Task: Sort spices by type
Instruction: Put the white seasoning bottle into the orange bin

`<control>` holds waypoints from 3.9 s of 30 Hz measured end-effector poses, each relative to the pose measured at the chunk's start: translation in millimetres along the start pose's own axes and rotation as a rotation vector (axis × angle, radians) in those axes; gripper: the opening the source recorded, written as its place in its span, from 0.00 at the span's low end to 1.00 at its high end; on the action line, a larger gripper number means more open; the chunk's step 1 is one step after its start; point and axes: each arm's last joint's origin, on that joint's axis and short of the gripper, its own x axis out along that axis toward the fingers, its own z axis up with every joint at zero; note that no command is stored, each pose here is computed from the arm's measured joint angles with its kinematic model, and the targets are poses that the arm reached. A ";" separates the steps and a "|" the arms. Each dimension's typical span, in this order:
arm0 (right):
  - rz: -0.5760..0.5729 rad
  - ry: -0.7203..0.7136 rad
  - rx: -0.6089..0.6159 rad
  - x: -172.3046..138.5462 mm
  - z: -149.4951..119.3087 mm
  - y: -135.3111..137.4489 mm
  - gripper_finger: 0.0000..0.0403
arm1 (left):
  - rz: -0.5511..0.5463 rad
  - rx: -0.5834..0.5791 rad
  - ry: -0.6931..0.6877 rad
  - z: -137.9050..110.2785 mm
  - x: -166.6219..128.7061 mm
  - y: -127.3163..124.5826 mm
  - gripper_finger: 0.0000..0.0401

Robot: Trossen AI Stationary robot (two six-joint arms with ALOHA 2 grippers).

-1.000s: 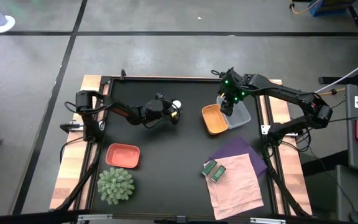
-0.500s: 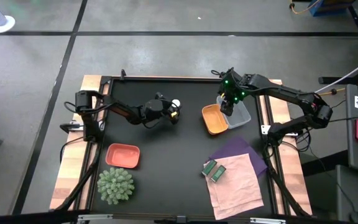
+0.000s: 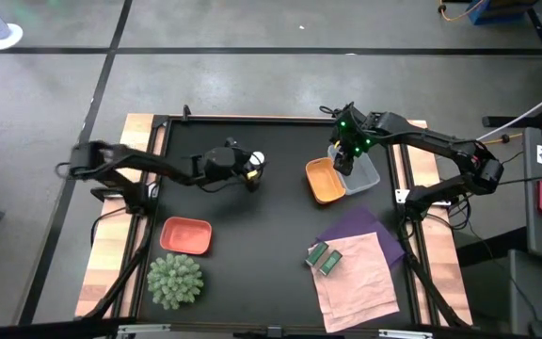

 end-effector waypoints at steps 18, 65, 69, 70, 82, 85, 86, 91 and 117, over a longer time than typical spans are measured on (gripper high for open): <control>0.000 -0.001 0.000 0.0 0.0 0.0 0.56 | -0.364 -0.069 0.380 -7.3 -152.2 -30.3 0.48; -0.006 -0.042 -0.004 -0.1 4.1 -0.6 0.56 | -0.070 0.004 0.353 -74.9 -167.6 -52.0 0.49; -0.006 -0.042 -0.004 -0.1 4.1 -0.6 0.56 | -0.039 0.006 0.376 -83.3 -161.4 -58.3 0.49; -0.006 -0.042 -0.004 -0.1 4.1 -0.6 0.56 | -0.034 0.007 0.373 -84.7 -159.8 -60.2 0.50; -0.006 -0.041 -0.004 -0.1 4.0 -0.6 0.56 | -0.061 0.018 0.429 -93.9 -153.3 -69.6 0.52; -0.006 -0.042 -0.005 0.0 4.0 -0.5 0.56 | -0.065 0.012 0.431 -93.5 -153.6 -69.6 0.53; -0.006 -0.042 -0.004 -0.1 4.0 -0.6 0.56 | -0.066 0.018 0.431 -93.5 -153.6 -69.6 0.53; -0.006 -0.042 -0.004 -0.1 4.0 -0.6 0.56 | -0.079 0.052 0.437 -93.7 -153.8 -69.7 0.53; -0.006 -0.042 -0.005 0.0 4.1 -0.5 0.56 | -0.214 -0.051 0.436 -71.7 -170.5 -57.1 0.53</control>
